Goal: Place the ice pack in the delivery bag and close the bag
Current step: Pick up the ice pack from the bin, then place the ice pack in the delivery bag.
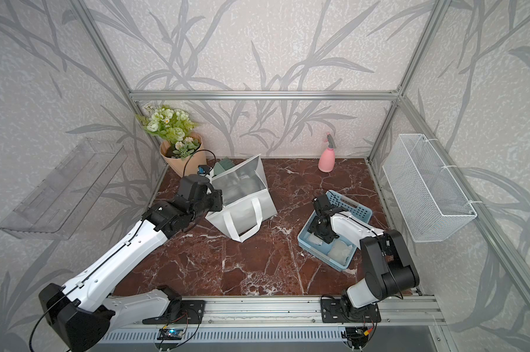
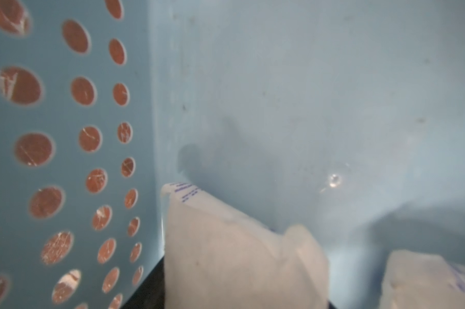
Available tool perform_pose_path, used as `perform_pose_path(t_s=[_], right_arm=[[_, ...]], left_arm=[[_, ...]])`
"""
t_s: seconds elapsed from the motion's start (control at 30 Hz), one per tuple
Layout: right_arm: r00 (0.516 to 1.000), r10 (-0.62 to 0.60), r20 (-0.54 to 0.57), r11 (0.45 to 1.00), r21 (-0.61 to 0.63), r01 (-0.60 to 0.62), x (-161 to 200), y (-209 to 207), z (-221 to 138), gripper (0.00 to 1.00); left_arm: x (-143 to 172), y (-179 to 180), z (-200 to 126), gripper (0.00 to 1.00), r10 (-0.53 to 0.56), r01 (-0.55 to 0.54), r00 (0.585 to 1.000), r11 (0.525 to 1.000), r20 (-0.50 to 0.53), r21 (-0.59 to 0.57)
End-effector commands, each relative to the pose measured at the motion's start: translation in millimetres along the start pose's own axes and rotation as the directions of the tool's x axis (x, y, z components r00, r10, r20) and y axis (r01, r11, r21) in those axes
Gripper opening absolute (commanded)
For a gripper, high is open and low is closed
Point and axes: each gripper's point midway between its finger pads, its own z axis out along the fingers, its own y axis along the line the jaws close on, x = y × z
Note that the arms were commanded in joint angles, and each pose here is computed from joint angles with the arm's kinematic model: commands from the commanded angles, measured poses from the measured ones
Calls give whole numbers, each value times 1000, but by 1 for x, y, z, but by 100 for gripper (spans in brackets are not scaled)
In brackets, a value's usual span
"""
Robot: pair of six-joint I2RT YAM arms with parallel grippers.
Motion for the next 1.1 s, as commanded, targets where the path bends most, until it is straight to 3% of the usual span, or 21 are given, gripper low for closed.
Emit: perform_pose_path(t_s=[0.0, 0.27, 0.43, 0.57, 0.7, 0.9, 1.07], right_arm=[[997, -26, 71, 1000, -10, 26, -9, -6, -32, 41], [952, -122, 280, 981, -115, 159, -31, 1, -116, 39], [888, -196, 416, 892, -301, 338, -41, 43, -189, 39], [783, -265, 562, 719, -425, 549, -44, 101, -260, 39], [588, -377, 716, 505, -373, 778, -34, 170, -310, 40], [353, -433, 829, 236, -274, 932, -13, 266, -329, 40], [223, -457, 861, 56, -222, 973, 5, 322, -321, 40]], left_arm=[[1, -3, 2, 1, 30, -29, 999, 999, -26, 12], [1, -7, 7, 1, 102, -101, 994, 994, -43, 29], [3, -17, 9, 1, 185, -179, 981, 979, -63, 95], [4, -17, 14, 0, 220, -213, 972, 973, -79, 93], [-3, -14, 13, 0, 201, -196, 977, 977, -64, 77], [-10, -12, 6, 0, 163, -160, 986, 983, -32, 86], [-8, -10, 6, 0, 141, -137, 990, 986, -30, 92]])
